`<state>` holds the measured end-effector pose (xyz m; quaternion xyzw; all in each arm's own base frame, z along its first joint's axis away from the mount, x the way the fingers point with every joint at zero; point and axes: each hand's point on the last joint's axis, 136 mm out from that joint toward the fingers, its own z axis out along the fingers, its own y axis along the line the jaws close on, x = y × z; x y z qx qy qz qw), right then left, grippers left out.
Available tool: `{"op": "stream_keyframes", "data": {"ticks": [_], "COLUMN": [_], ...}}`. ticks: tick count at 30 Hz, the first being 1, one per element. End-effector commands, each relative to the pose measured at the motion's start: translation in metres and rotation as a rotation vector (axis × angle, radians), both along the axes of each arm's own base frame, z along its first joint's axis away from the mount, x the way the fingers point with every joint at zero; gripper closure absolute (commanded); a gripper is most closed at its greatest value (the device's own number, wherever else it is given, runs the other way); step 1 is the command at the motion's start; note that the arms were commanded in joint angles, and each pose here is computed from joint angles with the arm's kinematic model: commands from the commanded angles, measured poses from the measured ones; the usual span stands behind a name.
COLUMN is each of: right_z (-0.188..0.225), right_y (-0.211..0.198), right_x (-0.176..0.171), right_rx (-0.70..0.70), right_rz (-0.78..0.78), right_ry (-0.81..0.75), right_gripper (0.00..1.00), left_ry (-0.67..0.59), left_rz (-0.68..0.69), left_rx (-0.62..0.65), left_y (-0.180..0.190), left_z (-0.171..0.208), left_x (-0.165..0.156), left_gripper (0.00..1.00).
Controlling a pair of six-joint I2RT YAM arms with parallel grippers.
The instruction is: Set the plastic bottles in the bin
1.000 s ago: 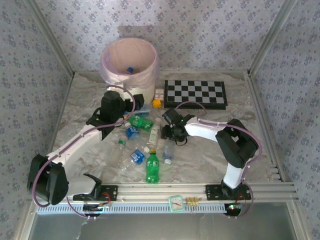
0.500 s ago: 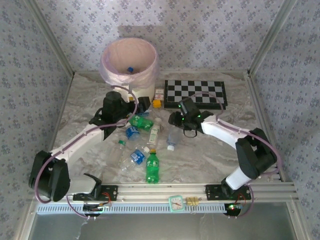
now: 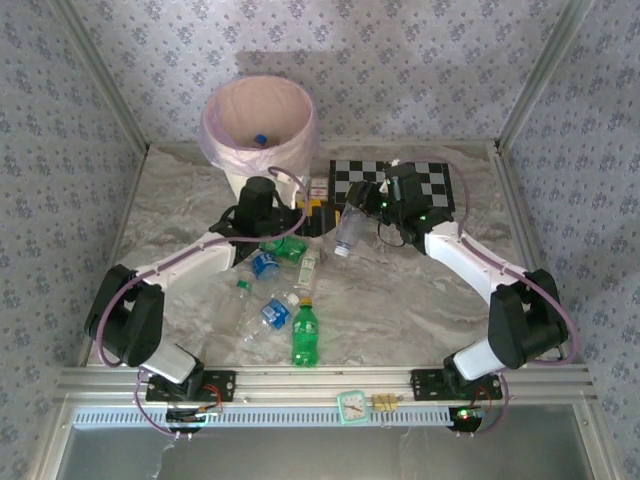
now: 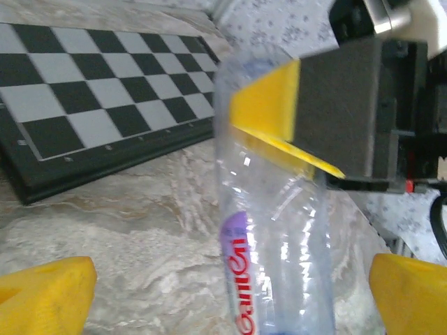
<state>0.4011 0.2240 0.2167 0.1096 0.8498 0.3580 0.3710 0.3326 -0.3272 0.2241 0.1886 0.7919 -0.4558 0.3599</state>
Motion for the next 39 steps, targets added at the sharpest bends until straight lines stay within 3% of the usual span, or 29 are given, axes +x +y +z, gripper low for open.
{"op": "stream_keyframes", "data": {"ticks": [1,15,25,27,32,35,39], "right_z": [0.028,0.031,0.031,0.030,0.028,0.029,0.031], "right_y": [0.010,0.014,0.014,0.014,0.014,0.014,0.011], "right_x": [0.001,-0.003,-0.003,-0.003,-0.003,-0.003,-0.002], "right_rx": [0.056,0.066,0.075,0.076,0.079,0.081,0.076], "right_rz": [0.031,0.043,0.040,0.038,0.033,0.034,0.020], "right_ry": [-0.062,-0.073,-0.079,-0.077,-0.075,-0.073,-0.072], "right_gripper": [0.54,0.54,0.54,0.54,0.54,0.53,0.38], "left_ry": [-0.049,0.051,0.088,0.094,0.094,0.089,0.090], "left_rz": [-0.095,-0.198,-0.222,-0.228,-0.225,-0.221,-0.202], "left_rx": [-0.036,-0.022,-0.045,-0.048,-0.050,-0.051,-0.043], "left_y": [-0.019,-0.047,-0.055,-0.057,-0.057,-0.057,-0.055], "left_z": [0.016,-0.014,-0.018,-0.019,-0.019,-0.018,-0.019], "left_x": [-0.005,-0.013,-0.014,-0.016,-0.016,-0.015,-0.012], "left_gripper": [0.00,0.01,0.12,0.16,0.39,0.47,0.52]}}
